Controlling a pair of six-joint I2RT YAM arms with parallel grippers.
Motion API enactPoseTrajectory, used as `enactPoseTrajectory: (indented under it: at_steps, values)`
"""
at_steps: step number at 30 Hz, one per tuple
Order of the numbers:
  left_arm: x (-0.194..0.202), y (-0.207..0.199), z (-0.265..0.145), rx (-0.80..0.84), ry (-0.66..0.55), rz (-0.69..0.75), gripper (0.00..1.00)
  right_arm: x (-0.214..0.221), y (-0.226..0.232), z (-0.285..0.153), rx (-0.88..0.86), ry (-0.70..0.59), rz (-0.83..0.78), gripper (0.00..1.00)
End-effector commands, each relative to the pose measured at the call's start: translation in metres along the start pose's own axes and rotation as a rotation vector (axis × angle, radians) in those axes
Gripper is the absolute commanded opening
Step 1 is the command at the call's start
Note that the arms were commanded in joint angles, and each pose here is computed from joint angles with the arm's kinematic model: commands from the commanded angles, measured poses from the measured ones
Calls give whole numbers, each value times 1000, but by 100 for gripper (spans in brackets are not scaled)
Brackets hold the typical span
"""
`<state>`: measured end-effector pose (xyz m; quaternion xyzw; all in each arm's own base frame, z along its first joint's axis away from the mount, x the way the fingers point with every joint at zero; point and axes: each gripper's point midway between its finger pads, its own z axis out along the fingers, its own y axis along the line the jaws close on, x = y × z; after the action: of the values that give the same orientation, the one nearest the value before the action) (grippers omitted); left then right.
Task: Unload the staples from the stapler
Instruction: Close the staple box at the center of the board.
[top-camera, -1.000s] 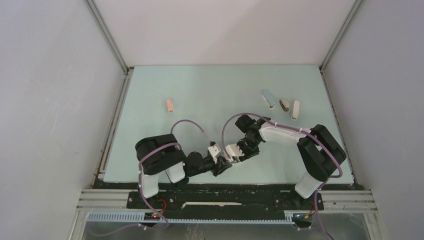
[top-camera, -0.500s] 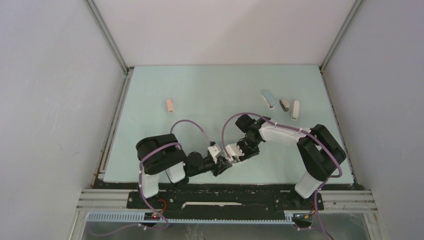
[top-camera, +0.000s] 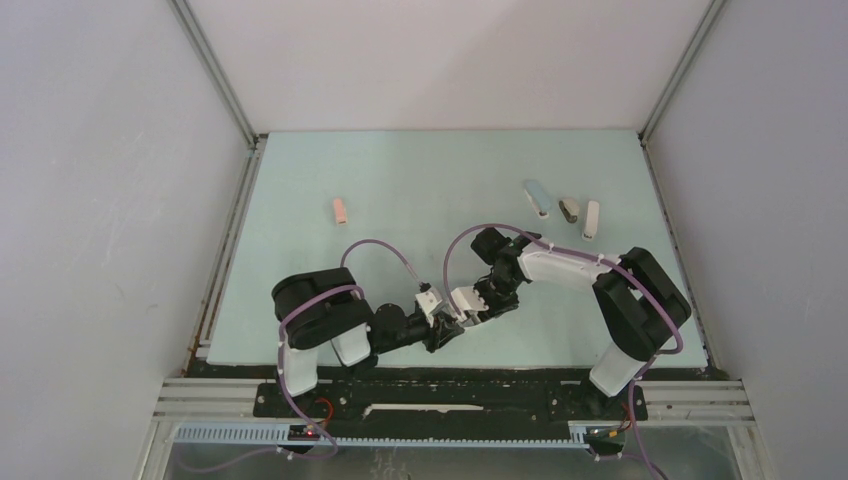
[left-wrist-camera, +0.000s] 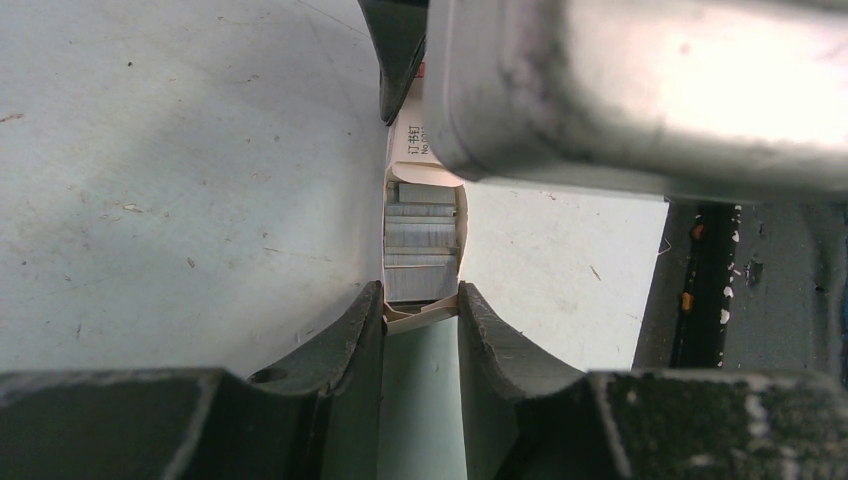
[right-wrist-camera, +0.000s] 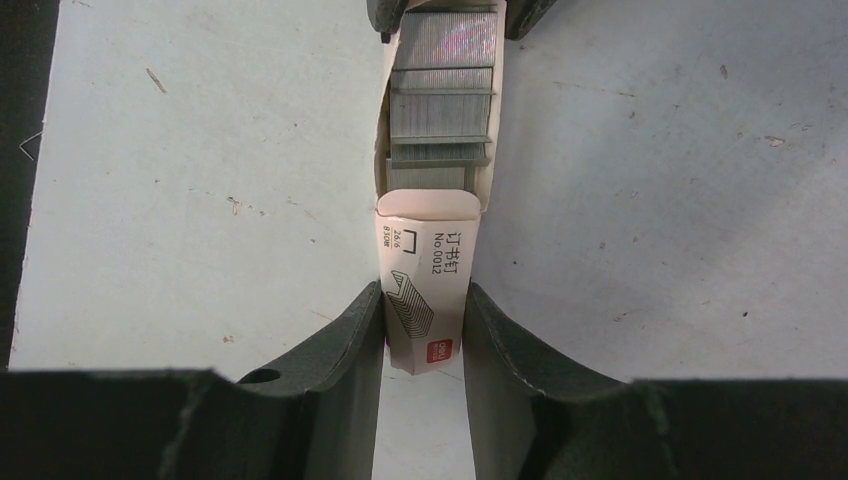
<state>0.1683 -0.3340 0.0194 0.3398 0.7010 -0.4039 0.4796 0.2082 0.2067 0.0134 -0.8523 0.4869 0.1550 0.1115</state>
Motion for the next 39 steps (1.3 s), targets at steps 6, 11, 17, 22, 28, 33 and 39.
enactPoseTrajectory:
  at_steps: [6,11,17,22,28,33,39]
  values:
    - [-30,26,7,-144,-113,12,32,-24,-2,9,-25,-117,0,40]
    - [-30,30,10,-170,-119,-2,32,-25,-1,9,-26,-117,-1,40]
    - [-28,27,15,-166,-117,-13,32,-26,-2,8,-24,-120,-2,42]
    - [-22,22,19,-140,-98,-2,32,-25,-2,9,-22,-119,0,42]
    - [-12,11,26,-68,-65,27,33,-24,-4,8,-15,-112,2,41]
    - [1,5,25,-14,-22,68,33,-24,-5,7,-7,-111,-2,40]
    - [9,-4,21,54,5,90,33,-22,-6,8,2,-102,-19,40]
